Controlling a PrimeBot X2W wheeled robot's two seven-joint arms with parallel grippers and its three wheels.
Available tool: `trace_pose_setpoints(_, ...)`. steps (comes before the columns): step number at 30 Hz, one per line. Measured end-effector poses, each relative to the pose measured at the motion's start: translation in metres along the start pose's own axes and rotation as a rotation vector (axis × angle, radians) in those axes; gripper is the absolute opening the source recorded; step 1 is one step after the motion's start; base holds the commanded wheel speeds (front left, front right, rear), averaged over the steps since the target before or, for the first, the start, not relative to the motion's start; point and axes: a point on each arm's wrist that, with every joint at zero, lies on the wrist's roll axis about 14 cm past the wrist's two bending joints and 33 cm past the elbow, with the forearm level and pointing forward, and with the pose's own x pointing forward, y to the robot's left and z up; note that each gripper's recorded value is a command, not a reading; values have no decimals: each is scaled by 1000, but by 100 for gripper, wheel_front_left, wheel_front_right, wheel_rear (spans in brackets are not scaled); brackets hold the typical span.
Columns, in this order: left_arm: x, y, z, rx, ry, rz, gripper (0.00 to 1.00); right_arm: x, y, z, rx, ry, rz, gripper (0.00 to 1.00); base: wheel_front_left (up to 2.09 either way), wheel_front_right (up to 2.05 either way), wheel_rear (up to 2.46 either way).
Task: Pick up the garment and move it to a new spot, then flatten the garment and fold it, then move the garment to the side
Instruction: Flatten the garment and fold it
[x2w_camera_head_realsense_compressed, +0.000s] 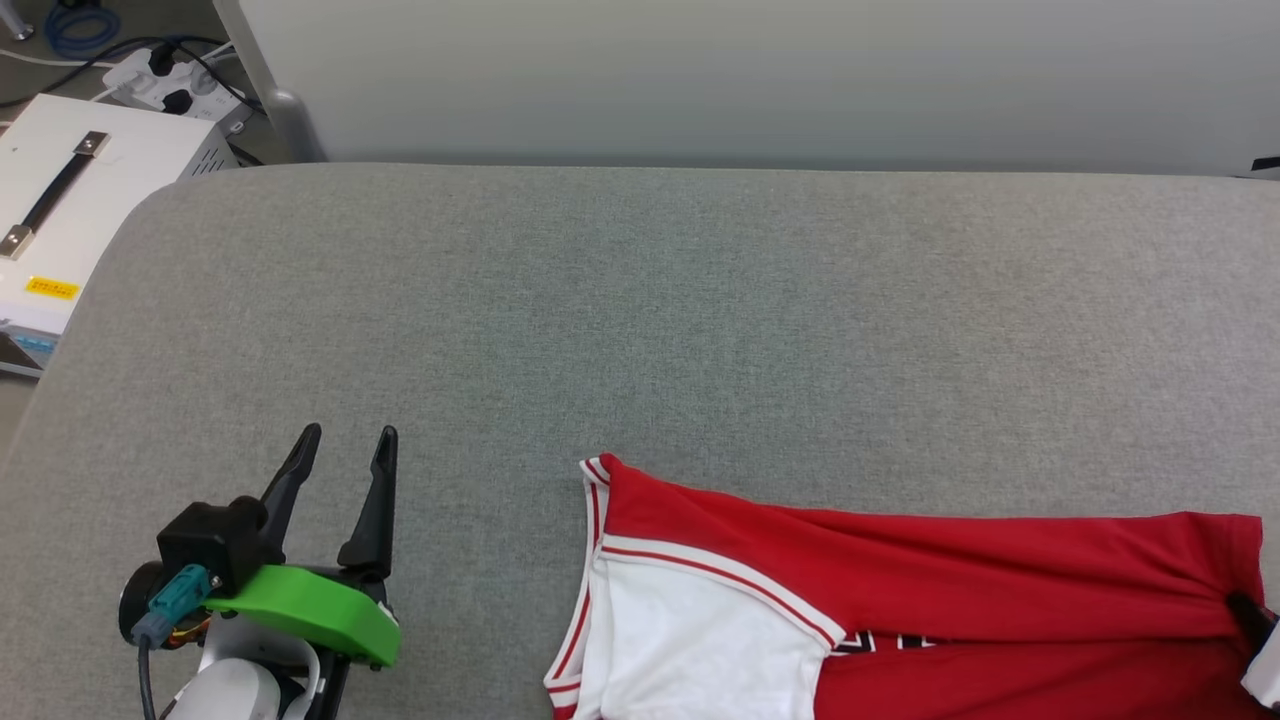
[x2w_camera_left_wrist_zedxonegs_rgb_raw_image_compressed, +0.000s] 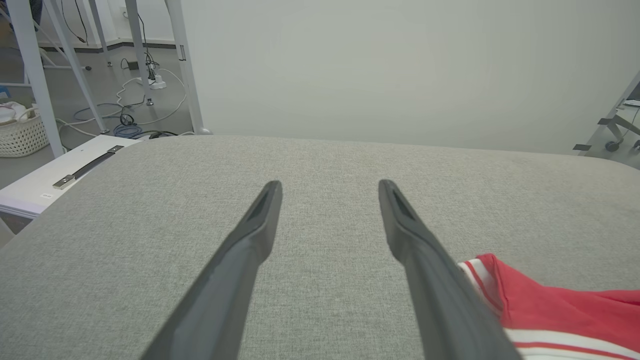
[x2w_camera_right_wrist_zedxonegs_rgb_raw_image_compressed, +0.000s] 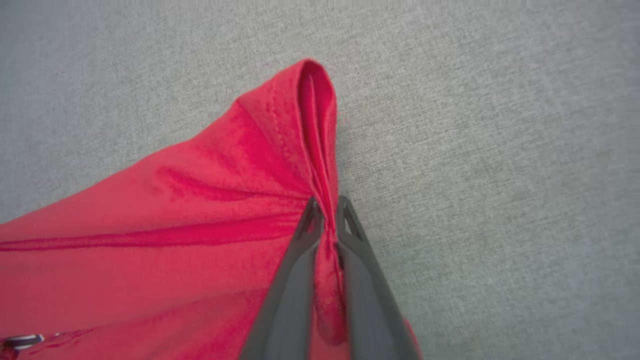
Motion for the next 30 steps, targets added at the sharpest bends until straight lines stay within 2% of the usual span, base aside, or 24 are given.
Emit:
trace_pose_setpoints(6, -3, -3, 1, -7, -7, -3, 100, -6, -4, 10, 10, -33, -6, 0, 0, 0, 0)
trace_pose_setpoints(11, -9, -4, 2, -8, -10, 1, 100, -14, 10, 14, 23, -63, 42, 0, 0, 0, 0)
trace_pose_setpoints(17, -18, -7, 4, -18, -19, 1, 100, -28, 33, -1, 17, -36, 111, 0, 0, 0, 0)
trace_pose_setpoints(21, -22, -7, 6, -19, -27, 2, 100, -39, 54, -9, 14, -13, 171, 0, 0, 0, 0)
trace_pose_setpoints(30, -28, -5, 8, -29, -39, 17, 100, -57, 133, -29, 55, 91, 394, 0, 0, 0, 0)
